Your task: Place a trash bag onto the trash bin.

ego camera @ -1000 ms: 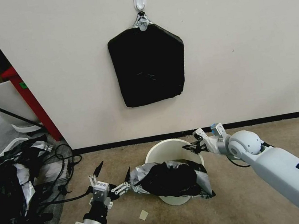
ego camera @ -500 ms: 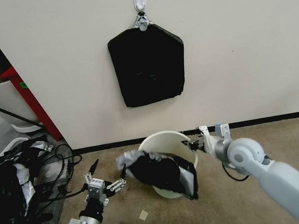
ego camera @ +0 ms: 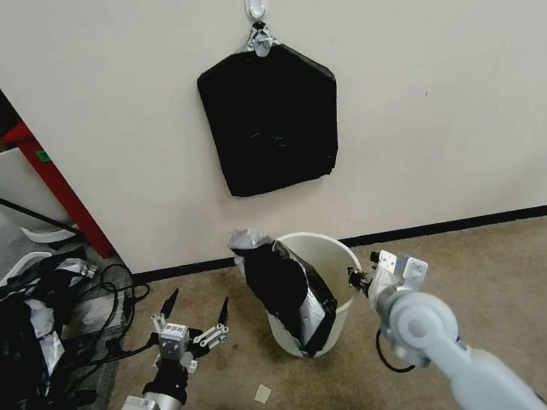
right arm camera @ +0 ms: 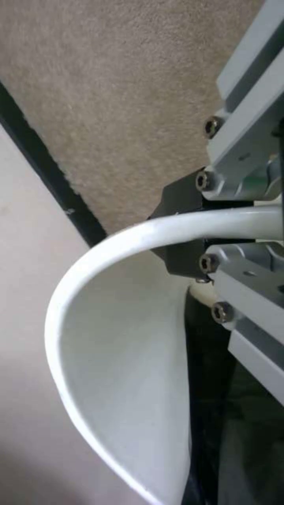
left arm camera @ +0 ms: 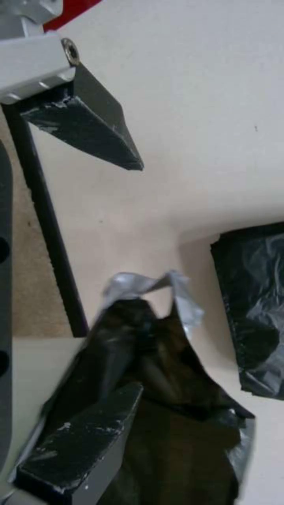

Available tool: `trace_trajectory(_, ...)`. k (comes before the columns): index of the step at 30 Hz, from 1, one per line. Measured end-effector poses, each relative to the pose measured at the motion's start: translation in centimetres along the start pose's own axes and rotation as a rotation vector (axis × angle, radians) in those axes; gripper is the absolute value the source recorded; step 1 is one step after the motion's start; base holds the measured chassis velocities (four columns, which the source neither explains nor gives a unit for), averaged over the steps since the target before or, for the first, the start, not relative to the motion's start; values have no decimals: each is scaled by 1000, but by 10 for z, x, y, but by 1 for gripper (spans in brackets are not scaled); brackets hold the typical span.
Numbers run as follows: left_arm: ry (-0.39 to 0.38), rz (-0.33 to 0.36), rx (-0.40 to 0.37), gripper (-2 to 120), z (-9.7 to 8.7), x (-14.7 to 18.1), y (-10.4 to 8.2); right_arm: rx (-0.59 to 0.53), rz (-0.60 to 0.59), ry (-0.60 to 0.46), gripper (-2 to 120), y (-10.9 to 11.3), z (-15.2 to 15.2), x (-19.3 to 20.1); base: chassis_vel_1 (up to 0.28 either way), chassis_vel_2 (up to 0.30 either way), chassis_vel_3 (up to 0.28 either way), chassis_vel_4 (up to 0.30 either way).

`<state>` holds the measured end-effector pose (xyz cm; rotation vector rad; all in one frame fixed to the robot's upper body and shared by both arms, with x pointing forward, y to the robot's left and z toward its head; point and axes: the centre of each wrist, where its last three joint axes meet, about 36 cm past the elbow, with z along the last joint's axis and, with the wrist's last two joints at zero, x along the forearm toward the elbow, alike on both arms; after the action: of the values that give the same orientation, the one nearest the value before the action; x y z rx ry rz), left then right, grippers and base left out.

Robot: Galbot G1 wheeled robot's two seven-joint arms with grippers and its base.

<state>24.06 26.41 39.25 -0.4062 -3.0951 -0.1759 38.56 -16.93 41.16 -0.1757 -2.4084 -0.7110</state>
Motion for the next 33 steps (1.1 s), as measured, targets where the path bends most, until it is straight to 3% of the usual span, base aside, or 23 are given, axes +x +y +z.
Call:
trace_trajectory(6, 3, 4, -4, 100, 0, 0, 1, -17, 1, -58, 7, -1, 20, -10, 0, 0, 0, 0)
trace_trajectory(9, 4, 7, -4, 100, -1, 0, 0, 42, 3, -93, 7, -7, 33, -13, 0, 0, 0, 0)
trace_trajectory(23, 9, 13, 7, 100, 1, -2, -5, 117, 7, -98, 9, -11, 45, -9, 0, 0, 0, 0)
trace_trajectory(33, 29, 18, 10, 100, -1, -5, -8, 192, -20, -155, 44, -19, 40, 9, 0, 0, 0, 0)
